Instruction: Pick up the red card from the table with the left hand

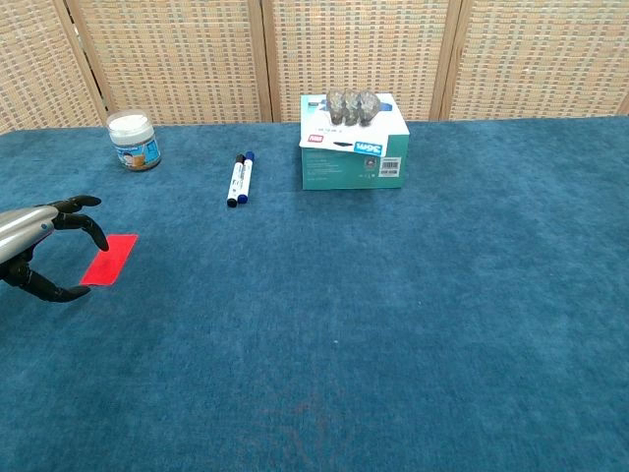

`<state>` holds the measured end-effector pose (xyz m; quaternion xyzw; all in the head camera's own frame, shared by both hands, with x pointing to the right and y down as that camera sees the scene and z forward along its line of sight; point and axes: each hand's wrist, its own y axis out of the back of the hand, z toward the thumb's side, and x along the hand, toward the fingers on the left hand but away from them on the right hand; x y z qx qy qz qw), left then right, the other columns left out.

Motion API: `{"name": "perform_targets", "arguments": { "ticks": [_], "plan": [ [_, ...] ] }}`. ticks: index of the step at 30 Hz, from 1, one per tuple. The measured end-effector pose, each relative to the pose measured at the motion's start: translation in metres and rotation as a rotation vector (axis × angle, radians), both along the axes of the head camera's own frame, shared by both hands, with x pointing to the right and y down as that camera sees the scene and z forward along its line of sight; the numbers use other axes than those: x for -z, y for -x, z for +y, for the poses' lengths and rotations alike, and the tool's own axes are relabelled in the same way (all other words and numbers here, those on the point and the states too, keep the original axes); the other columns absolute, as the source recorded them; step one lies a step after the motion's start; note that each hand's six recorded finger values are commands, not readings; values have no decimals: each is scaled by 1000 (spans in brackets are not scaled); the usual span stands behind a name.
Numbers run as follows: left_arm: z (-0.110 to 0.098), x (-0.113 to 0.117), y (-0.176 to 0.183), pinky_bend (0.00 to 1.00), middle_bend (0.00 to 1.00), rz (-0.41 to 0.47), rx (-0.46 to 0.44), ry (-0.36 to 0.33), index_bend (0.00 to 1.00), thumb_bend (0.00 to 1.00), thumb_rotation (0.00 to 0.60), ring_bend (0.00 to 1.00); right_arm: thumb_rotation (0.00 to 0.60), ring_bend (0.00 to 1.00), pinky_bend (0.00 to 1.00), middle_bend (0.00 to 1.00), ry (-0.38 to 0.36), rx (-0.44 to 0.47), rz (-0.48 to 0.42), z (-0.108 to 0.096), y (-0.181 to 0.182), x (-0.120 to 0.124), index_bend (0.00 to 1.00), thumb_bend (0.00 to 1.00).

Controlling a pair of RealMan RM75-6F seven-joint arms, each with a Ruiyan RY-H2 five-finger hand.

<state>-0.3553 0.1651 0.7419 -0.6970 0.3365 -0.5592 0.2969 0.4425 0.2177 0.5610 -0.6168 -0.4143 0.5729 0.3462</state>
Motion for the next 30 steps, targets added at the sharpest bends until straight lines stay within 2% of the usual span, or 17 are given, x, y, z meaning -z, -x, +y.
{"name": "perform_targets", "arguments": {
  "ticks": [8, 24, 30],
  "plan": [
    [-5, -6, 4, 0, 0, -44, 2, 8, 350, 279, 600, 0, 600, 0, 0, 0, 2, 2, 1, 0, 1, -1, 0, 0],
    [-6, -14, 1, 0, 0, -77, -5, 15, 350, 280, 600, 0, 600, 0, 0, 0, 3, -3, -2, -1, 0, -1, 0, 0],
    [-18, -17, -3, 0, 0, -87, -16, 9, 350, 280, 600, 0, 600, 0, 0, 0, 2, -8, -7, -1, 0, 0, 0, 0]
  ]
}}
